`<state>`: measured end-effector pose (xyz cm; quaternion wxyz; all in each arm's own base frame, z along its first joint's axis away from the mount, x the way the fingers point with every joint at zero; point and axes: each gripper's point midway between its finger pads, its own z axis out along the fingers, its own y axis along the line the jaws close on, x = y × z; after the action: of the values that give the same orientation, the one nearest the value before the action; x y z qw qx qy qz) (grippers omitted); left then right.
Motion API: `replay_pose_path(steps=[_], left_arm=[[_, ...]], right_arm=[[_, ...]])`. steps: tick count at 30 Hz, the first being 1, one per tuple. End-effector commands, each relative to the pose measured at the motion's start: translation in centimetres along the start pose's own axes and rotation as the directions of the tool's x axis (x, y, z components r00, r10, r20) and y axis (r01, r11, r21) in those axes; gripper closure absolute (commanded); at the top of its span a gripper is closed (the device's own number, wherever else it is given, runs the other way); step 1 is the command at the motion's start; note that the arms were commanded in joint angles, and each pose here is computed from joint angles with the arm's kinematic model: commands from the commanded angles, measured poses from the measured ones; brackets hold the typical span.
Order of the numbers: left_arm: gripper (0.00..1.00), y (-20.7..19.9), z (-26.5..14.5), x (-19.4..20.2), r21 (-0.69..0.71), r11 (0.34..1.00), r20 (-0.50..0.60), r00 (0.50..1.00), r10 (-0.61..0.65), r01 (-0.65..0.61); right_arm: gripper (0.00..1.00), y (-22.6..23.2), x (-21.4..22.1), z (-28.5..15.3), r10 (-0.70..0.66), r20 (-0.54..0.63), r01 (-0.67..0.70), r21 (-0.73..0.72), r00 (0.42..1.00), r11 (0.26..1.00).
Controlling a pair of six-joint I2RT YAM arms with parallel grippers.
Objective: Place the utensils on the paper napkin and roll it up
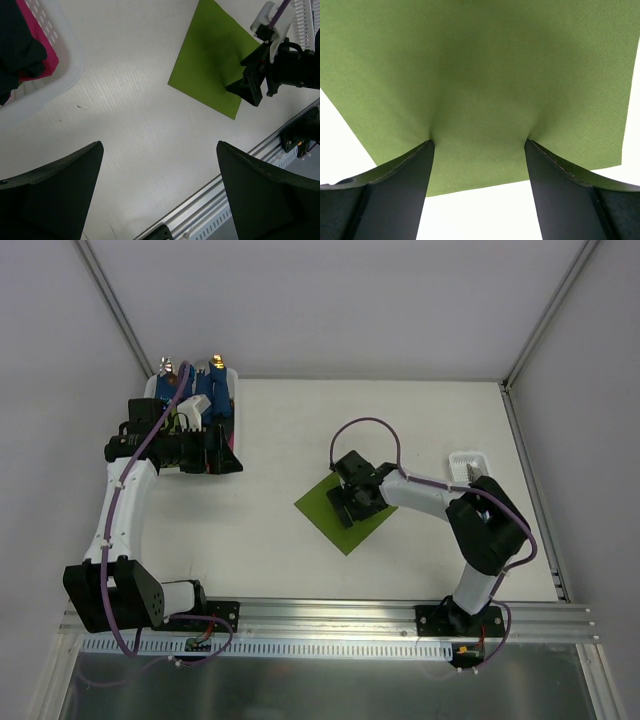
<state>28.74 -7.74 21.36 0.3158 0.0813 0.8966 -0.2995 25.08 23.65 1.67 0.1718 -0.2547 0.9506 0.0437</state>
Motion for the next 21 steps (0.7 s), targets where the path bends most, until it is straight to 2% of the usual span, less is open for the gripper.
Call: replay_pose_path(steps=[1, 12, 16, 18, 21], left_arm=[[0.01, -0.6, -0.7, -1.2, 0.028, 0.999, 0.025, 0.999, 0.029, -0.029], [0.01, -1.1, -1.0, -1.7, 0.043, 0.998, 0.040, 0.998, 0.041, -0.042], [0.01, -1.3, -1.1, -2.0, 0.045, 0.998, 0.049, 0.998, 0.048, -0.050], [0.01, -1.4, -1.3, -2.1, 0.045, 0.998, 0.054, 0.997, 0.050, -0.052], [0.01, -1.5, -1.4, -2.5, 0.046, 0.998, 0.060, 0.997, 0.049, -0.051]], right_arm=[[0.24, 0.5, -0.5, -1.4, -0.141, 0.029, 0.143, -0.077, 0.990, 0.987], [0.22, -0.1, -2.7, -3.6, -0.141, 0.098, 0.148, -0.061, 0.985, 0.987], [0.21, -0.1, -4.6, -6.2, -0.123, 0.175, 0.135, -0.053, 0.977, 0.989], [0.21, -0.5, -5.9, -8.0, -0.089, 0.232, 0.104, -0.053, 0.969, 0.993], [0.21, -3.0, -7.1, -11.5, 0.031, 0.312, -0.014, -0.058, 0.950, 0.998]])
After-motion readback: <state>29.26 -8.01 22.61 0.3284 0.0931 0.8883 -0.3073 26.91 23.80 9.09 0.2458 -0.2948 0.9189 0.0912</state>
